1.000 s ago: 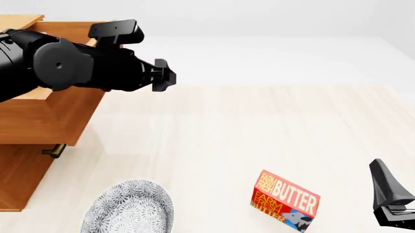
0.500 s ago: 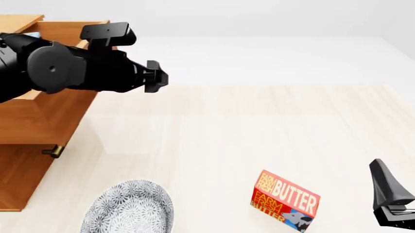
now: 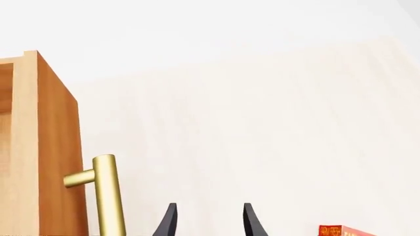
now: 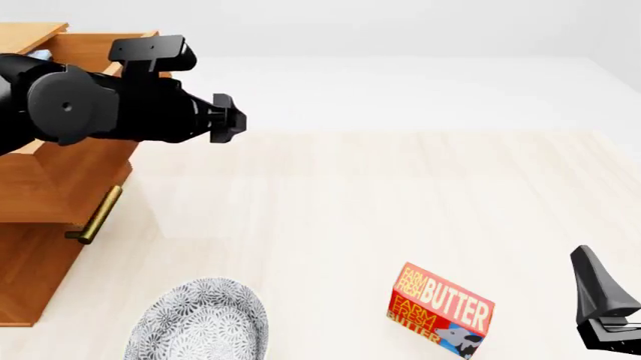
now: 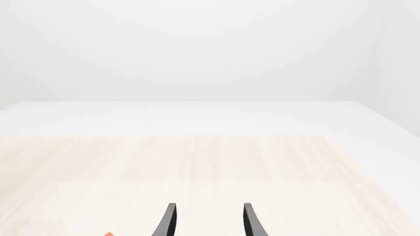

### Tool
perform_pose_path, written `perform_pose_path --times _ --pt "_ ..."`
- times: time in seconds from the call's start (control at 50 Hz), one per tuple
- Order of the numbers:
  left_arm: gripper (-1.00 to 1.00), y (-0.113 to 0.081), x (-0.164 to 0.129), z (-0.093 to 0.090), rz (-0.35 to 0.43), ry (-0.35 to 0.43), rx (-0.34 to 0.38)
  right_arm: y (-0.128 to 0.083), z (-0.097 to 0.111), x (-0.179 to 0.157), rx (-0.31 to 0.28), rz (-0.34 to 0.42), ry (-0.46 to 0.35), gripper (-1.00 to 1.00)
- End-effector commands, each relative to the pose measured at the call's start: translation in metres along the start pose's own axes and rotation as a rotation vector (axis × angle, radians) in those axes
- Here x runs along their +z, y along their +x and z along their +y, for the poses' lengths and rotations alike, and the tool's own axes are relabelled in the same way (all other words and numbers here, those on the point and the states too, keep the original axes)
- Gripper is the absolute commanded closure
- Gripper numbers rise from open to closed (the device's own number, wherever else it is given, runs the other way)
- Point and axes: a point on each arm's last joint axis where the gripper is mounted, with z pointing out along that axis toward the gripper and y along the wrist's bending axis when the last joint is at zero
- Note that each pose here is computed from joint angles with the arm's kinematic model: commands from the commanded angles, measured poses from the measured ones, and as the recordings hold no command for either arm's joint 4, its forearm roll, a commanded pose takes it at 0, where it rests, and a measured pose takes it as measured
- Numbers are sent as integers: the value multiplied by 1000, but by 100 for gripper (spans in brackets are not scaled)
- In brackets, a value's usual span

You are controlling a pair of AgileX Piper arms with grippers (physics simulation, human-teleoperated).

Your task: Put the chocolate pudding in the top drawer of the cabinet and close it.

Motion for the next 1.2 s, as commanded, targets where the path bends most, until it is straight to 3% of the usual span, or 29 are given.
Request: perform_pose_path --times 0.02,0.78,1.2 --pt "-100 1 -1 8 -2 -22 -7 0 0 0 1 0 0 -100" --pt "-100 10 5 39 -9 -101 -28 0 0 0 0 0 0 -100" --pt "-100 14 11 48 -1 -123 -23 0 0 0 0 0 0 -100"
